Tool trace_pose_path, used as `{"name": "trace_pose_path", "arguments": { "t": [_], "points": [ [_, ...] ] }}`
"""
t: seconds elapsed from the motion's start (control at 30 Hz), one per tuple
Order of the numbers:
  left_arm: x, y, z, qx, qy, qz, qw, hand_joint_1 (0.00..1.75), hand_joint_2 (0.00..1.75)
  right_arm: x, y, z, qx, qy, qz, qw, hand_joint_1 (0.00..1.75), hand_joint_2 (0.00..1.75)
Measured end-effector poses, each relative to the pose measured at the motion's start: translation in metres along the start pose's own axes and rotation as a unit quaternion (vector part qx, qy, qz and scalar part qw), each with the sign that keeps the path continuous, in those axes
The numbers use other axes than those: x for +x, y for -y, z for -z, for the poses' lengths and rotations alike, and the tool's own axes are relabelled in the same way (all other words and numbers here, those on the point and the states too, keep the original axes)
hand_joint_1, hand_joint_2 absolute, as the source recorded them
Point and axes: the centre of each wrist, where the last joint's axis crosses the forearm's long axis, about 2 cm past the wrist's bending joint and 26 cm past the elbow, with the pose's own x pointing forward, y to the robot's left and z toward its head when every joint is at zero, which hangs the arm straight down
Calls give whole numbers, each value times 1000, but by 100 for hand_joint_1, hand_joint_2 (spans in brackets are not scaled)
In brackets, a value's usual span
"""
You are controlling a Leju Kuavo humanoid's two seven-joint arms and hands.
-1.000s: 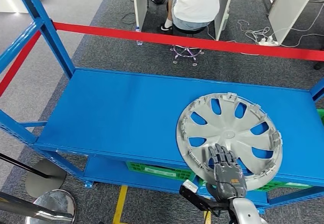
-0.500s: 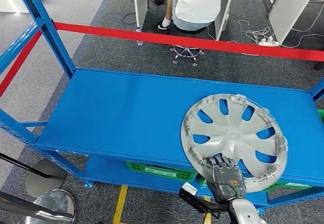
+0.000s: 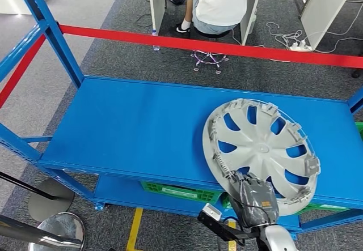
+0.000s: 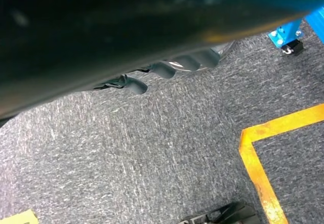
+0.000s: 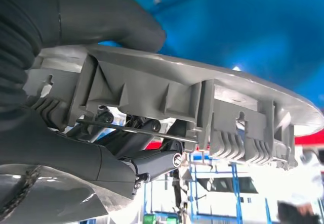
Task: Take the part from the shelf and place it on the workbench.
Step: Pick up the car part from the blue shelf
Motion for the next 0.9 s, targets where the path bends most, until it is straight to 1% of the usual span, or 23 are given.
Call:
{"name": "trace_pose_path", "arguments": {
  "t": [0.13,0.33,0.67,0.73,0.9],
  "points": [
    [0,0,0,8,0,3,1000,0,0,4,10,0,-33,16,2,999,175,175],
    [0,-1,0,25,-2,10,1000,0,0,11,31,0,-114,42,-12,992,175,175],
    [0,-1,0,29,-2,11,1000,0,0,14,41,0,-140,49,-10,989,175,175],
    [0,-1,0,34,-3,13,999,0,0,14,44,0,-159,52,-11,986,175,175],
    [1,-1,0,47,-6,19,999,0,0,11,63,3,-226,66,-13,972,175,175]
  ]
}}
